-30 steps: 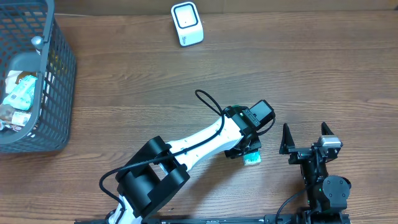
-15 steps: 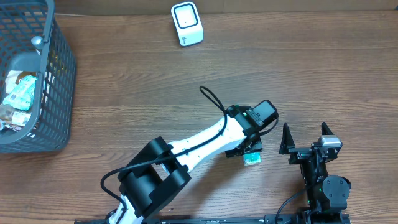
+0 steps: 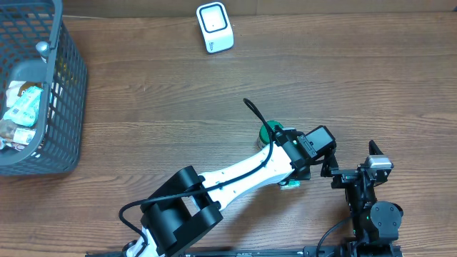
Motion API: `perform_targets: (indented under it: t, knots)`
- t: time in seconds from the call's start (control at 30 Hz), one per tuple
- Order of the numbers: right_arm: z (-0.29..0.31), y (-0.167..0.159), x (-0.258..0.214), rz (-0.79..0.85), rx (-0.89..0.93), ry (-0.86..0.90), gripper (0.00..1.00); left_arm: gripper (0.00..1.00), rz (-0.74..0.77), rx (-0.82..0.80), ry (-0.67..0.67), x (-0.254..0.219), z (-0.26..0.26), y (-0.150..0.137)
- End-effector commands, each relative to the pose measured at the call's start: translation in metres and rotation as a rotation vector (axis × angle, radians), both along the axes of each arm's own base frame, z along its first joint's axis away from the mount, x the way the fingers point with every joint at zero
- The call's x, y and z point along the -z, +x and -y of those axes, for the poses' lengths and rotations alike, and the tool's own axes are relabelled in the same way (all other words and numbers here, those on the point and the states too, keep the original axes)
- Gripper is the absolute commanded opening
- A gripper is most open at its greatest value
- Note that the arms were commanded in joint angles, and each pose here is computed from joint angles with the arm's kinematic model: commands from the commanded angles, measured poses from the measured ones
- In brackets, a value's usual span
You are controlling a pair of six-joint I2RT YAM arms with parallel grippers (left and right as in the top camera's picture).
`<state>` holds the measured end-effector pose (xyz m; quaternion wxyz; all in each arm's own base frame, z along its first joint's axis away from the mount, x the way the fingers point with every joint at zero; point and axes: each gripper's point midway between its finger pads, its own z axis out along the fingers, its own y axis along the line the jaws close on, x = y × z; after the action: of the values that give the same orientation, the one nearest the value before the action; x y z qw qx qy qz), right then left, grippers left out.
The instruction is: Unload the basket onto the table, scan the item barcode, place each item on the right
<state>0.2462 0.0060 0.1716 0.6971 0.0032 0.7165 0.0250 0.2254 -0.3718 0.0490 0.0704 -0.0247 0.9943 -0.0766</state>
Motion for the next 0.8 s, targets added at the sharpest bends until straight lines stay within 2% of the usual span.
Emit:
perform_targets:
  t: [0.0,0.57,0.77]
  knots:
    - [-0.002,0.0,0.002,0.003,-0.013,-0.004,1.0,0.65,0.055,0.063,-0.001,-0.001,0.008,0.009]
    - [-0.002,0.0,0.002,0.003,-0.013,-0.004,1.0,0.74,0.081,0.357,0.073,0.022,0.015,0.0]
    - [-0.002,0.0,0.002,0.003,-0.013,-0.004,1.0,0.63,0.103,0.36,0.129,0.023,0.005,0.005]
